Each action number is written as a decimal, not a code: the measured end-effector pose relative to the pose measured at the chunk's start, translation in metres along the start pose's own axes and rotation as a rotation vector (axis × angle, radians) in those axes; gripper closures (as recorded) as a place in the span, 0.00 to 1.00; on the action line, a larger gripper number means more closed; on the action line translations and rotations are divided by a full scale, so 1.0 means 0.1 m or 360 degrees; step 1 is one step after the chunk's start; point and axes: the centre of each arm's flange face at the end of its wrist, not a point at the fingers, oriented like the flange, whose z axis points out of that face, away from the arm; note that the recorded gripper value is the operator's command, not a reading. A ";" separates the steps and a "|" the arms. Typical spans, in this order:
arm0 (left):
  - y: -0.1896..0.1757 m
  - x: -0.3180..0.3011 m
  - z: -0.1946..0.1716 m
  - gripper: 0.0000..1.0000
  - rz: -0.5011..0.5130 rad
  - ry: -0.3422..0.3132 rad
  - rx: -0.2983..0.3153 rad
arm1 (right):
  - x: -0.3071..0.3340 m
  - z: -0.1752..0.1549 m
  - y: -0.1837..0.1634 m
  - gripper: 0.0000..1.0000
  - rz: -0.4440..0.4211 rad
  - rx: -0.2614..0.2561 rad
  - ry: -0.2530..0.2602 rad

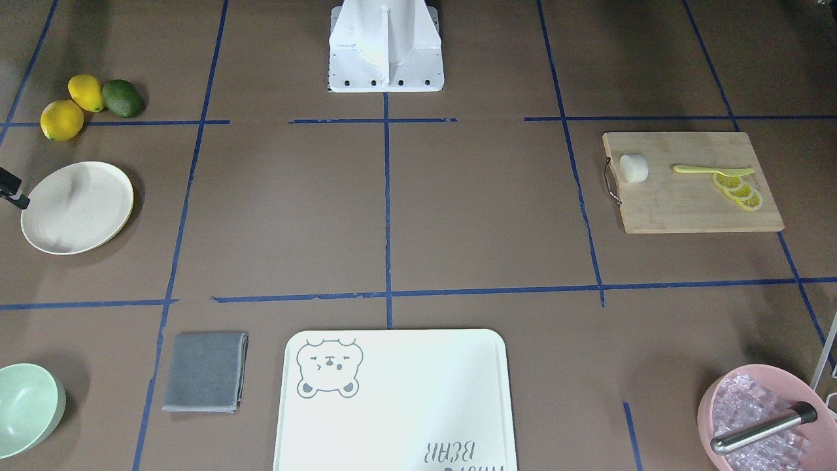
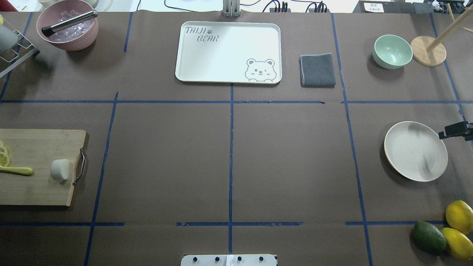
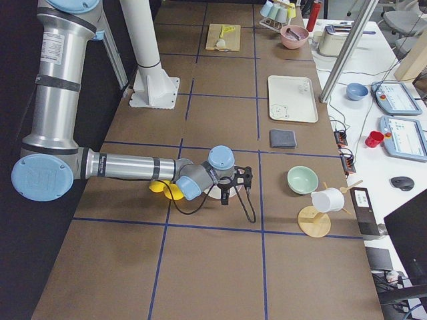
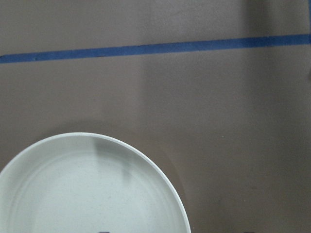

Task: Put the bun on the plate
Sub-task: 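Reach the right gripper to the white plate rim and grasp it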

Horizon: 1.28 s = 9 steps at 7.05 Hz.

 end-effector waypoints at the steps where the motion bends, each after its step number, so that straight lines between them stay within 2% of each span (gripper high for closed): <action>1: 0.00 0.00 0.00 0.00 0.0010 -0.0002 0.0012 | 0.01 0.10 0.04 0.10 -0.0007 -0.0028 0.0019; 5: 0.00 0.01 -0.02 0.00 0.0033 -0.0007 0.0036 | -0.01 0.34 0.14 0.20 -0.0032 -0.0112 0.0041; 6: 0.01 0.01 -0.02 0.00 0.0037 -0.0008 0.0039 | -0.01 0.37 0.16 0.43 -0.0036 -0.0125 0.0044; 7: 0.00 0.03 -0.04 0.00 0.0042 -0.0010 0.0045 | -0.02 0.40 0.17 0.79 -0.0039 -0.0135 0.0046; 8: 0.00 0.04 -0.05 0.00 0.0045 -0.0010 0.0048 | -0.02 0.41 0.18 0.98 -0.0039 -0.0140 0.0045; 9: 0.00 0.05 -0.06 0.00 0.0047 -0.0011 0.0050 | -0.01 0.41 0.18 1.00 -0.0039 -0.0142 0.0044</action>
